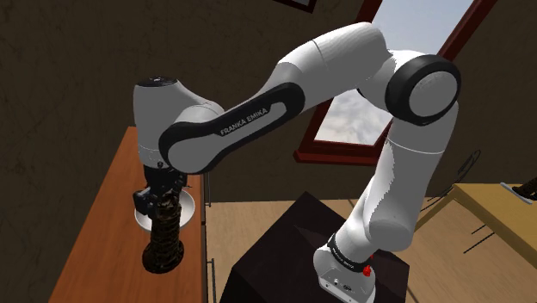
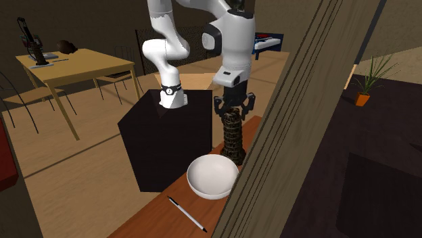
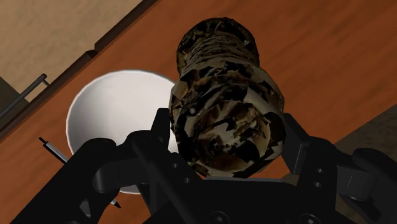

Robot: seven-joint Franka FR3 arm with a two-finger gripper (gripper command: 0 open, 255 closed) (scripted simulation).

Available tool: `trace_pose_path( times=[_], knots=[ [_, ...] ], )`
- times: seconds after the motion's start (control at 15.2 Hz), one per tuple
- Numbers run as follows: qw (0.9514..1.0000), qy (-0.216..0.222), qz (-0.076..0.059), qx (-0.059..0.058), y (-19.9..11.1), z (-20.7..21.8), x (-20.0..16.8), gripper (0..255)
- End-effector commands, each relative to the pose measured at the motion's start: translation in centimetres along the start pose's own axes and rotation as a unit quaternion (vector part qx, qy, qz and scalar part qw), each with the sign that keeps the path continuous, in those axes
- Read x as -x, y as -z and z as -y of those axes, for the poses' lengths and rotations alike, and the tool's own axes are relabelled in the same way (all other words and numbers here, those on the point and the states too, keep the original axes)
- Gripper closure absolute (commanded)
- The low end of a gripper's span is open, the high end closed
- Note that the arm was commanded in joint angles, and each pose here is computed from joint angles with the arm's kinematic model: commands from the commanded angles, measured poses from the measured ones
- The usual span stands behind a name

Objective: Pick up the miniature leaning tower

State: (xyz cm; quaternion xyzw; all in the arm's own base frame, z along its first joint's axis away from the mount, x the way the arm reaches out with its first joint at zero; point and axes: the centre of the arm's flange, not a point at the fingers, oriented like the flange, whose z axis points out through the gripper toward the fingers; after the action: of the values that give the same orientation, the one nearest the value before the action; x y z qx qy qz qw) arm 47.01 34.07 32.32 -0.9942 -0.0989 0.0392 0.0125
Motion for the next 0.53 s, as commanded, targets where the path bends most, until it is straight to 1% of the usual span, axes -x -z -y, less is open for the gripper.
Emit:
trace_pose_path(
  times=[0.0,0.46],
  knots=[
    [1.0000,0.000,-0.001,0.000,1.2,-0.1,0.1,255],
    [1.0000,0.000,-0.001,0.000,4.9,0.1,0.3,255]
  ],
)
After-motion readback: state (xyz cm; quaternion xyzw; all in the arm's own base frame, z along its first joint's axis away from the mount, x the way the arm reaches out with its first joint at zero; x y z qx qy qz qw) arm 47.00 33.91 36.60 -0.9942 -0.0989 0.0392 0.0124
